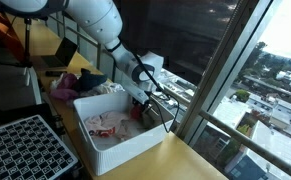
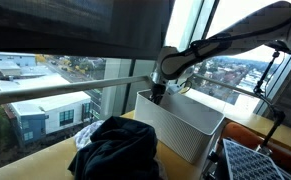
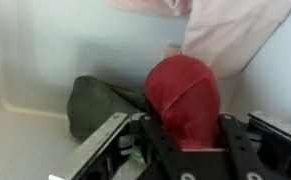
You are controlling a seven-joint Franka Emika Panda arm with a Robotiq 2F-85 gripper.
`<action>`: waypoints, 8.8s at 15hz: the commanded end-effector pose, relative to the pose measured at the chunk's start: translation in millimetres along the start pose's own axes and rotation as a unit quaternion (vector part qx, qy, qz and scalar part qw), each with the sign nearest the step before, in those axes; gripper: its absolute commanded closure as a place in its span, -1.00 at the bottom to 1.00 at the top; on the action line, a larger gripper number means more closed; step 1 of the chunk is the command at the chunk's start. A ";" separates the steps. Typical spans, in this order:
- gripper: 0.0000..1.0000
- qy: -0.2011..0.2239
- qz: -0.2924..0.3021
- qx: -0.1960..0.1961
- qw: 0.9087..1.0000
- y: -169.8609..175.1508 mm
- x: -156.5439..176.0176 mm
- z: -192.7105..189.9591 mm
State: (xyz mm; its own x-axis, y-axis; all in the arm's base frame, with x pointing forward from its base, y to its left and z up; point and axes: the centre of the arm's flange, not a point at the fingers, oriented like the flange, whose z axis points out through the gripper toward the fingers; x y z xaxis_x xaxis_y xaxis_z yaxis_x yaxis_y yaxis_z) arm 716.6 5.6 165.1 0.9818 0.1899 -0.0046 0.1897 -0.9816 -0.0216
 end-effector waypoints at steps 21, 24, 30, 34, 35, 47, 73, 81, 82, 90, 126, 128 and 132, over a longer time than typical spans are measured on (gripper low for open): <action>-0.05 0.057 -0.063 -0.077 0.993 -234.7 -93.2 -170.0; -0.47 0.051 -0.057 -0.076 0.994 -225.6 -100.8 -170.9; -1.00 0.057 -0.030 -0.076 0.995 -181.4 -111.7 -186.0; -1.00 0.047 0.003 -0.078 0.996 -122.7 -117.6 -175.3; -1.00 0.042 0.011 -0.077 0.996 -106.0 -119.0 -165.7; -1.00 -0.024 0.029 -0.037 0.999 -53.9 -125.7 -4.9; 0.91 -0.023 -0.042 0.040 0.998 84.3 -25.3 -153.1; 0.91 0.063 -0.097 -0.012 0.993 -59.0 -21.4 -303.7; 0.91 0.074 -0.102 -0.014 0.992 -92.9 -20.3 -305.8; 0.91 0.094 -0.169 -0.034 0.981 -347.8 -51.8 -271.3; -1.00 0.053 -0.124 -0.022 0.991 -299.0 -143.8 -15.6; -0.45 0.040 -0.123 -0.026 0.991 -292.5 -148.5 -3.8; 0.14 0.034 -0.116 -0.025 0.992 -283.0 -150.2 -17.9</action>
State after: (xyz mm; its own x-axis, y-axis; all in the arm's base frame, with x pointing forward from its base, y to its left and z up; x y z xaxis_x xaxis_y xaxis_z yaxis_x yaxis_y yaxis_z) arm 514.3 268.1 177.7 0.9042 0.4224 0.0637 0.4202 -0.9063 0.0449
